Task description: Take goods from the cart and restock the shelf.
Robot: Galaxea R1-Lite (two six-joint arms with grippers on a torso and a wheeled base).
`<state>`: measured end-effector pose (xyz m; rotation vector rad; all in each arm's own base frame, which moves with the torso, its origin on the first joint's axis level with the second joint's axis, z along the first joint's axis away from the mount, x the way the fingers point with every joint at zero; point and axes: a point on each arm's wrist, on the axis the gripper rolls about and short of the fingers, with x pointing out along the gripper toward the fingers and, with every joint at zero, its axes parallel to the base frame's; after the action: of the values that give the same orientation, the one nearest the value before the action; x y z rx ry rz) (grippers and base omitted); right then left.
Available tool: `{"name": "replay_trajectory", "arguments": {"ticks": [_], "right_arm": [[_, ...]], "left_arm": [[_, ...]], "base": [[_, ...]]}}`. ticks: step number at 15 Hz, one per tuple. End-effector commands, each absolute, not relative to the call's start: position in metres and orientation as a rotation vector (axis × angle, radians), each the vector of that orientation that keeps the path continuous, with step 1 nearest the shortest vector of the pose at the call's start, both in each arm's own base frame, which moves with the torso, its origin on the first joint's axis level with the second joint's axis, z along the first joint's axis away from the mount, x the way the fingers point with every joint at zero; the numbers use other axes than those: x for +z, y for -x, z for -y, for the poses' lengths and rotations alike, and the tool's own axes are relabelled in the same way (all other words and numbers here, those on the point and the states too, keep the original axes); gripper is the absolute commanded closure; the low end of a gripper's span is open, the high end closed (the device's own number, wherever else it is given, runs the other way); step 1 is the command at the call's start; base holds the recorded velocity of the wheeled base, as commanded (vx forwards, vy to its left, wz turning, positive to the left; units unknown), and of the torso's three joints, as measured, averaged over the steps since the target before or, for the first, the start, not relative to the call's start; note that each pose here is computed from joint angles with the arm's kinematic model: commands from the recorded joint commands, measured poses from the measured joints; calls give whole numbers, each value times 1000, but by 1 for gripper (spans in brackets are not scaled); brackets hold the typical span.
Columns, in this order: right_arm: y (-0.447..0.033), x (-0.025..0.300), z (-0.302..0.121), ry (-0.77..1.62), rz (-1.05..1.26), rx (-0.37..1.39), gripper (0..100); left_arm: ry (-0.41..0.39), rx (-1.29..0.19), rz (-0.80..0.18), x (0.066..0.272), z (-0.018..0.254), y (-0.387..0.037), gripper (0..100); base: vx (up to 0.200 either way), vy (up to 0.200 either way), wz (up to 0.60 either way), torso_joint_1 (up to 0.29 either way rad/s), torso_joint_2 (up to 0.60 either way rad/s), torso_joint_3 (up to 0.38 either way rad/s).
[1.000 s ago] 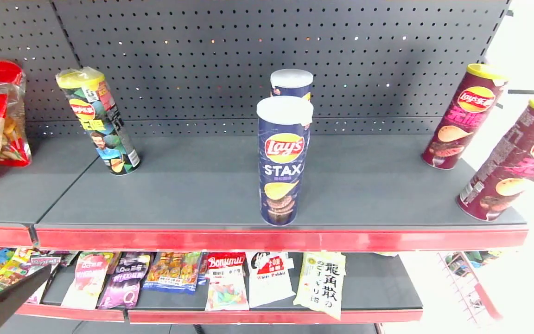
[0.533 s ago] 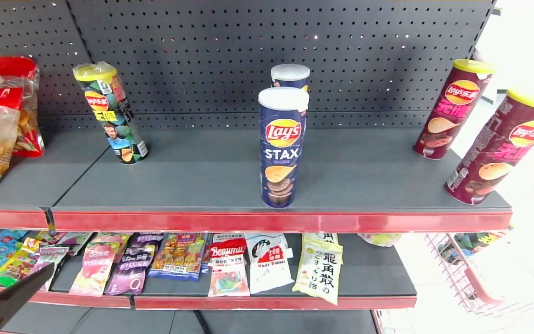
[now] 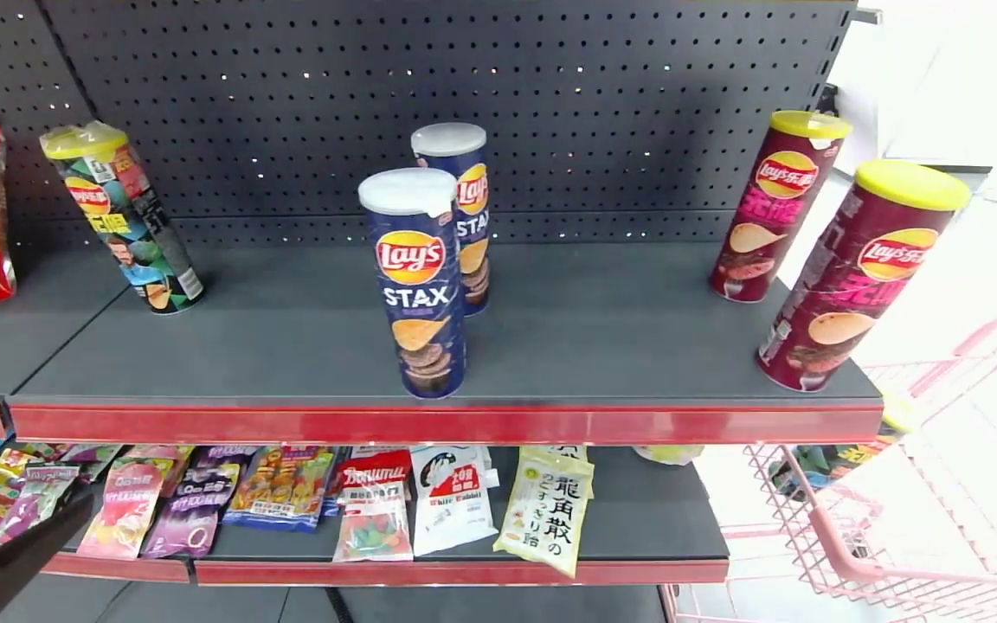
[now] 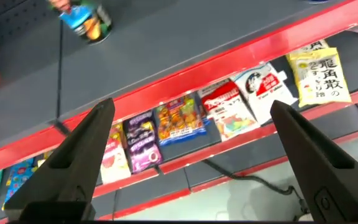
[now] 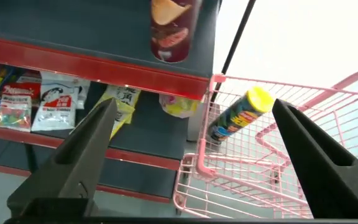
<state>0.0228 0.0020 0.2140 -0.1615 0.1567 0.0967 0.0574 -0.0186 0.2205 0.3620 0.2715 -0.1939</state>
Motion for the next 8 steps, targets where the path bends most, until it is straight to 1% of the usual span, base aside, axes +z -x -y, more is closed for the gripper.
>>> {"name": "replay_trajectory", "arguments": {"ticks": [1, 4, 7, 8], "right_arm": [[-23, 214, -2, 162, -160, 96, 0], [-23, 214, -2, 162, -160, 98, 0], [-24, 213, -2, 163, -166, 100, 0], [-24, 213, -2, 163, -166, 100, 0]], "left_arm": [[-362, -193, -266, 221, 18, -56, 0], [-371, -192, -270, 219, 18, -56, 0], [-389, -200, -248, 214, 14, -47, 0], [-387, -201, -244, 213, 14, -45, 0]], "base": [[0, -200, 0, 2, 2, -2], [0, -200, 0, 4, -2, 2], [0, 0, 0, 0, 0, 0], [0, 0, -600, 7, 7, 2]]}}
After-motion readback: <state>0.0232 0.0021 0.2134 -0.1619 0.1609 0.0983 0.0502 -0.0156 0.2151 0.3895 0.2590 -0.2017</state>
